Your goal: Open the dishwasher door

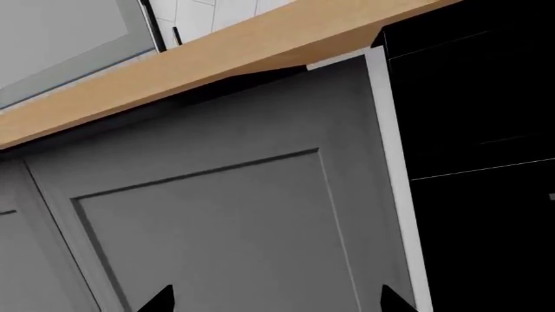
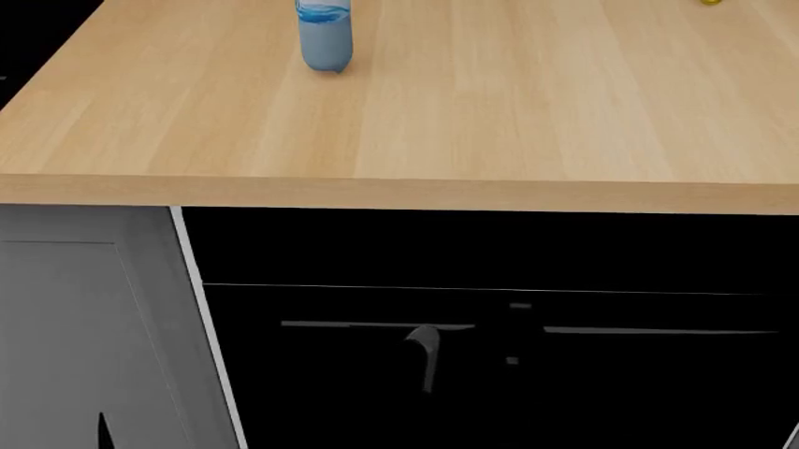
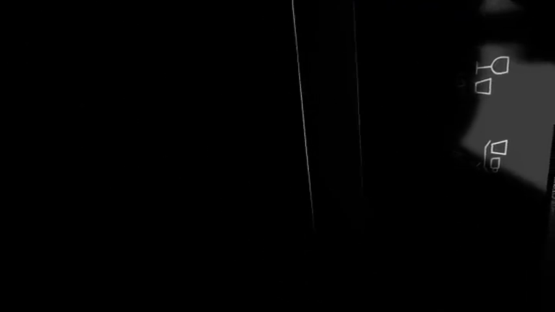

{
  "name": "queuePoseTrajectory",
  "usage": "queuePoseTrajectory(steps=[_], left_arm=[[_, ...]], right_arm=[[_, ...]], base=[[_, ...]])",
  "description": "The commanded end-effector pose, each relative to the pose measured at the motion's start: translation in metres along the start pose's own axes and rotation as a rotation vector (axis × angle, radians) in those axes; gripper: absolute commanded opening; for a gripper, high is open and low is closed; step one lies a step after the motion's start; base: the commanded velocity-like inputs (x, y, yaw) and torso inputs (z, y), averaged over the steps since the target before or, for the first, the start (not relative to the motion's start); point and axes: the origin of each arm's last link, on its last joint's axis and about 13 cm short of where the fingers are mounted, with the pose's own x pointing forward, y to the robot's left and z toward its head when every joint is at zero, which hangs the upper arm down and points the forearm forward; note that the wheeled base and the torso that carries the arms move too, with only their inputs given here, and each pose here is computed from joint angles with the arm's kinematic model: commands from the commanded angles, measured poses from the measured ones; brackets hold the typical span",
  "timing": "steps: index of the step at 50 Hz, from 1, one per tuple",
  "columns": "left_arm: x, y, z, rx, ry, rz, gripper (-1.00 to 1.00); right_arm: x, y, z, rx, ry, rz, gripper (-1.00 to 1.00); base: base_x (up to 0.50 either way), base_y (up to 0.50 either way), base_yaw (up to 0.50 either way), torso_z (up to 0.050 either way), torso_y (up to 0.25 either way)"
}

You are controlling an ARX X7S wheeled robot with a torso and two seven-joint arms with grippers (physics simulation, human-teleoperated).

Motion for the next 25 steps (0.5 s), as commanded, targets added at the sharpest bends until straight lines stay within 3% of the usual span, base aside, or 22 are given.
queuePoseTrajectory(steps=[1,12,25], left_arm=[[0.000,0.001,0.000,-0.008,0.000,-0.005,1.00],[-0.001,0.000,0.001,-0.011,-0.002,-0.007,1.00],[0.000,0.002,0.001,-0.008,-0.003,0.002,1.00]], right_arm=[[-0.001,0.007,0.009,0.046,-0.057,0.024,-1.00],[-0.005,0.016,0.013,0.047,-0.112,0.037,-1.00],[-0.041,0.023,0.017,0.047,-0.150,0.060,-1.00]], base=[[0.00,0.00,0.00,0.000,0.000],[0.00,0.00,0.00,0.000,0.000],[0.00,0.00,0.00,0.000,0.000]])
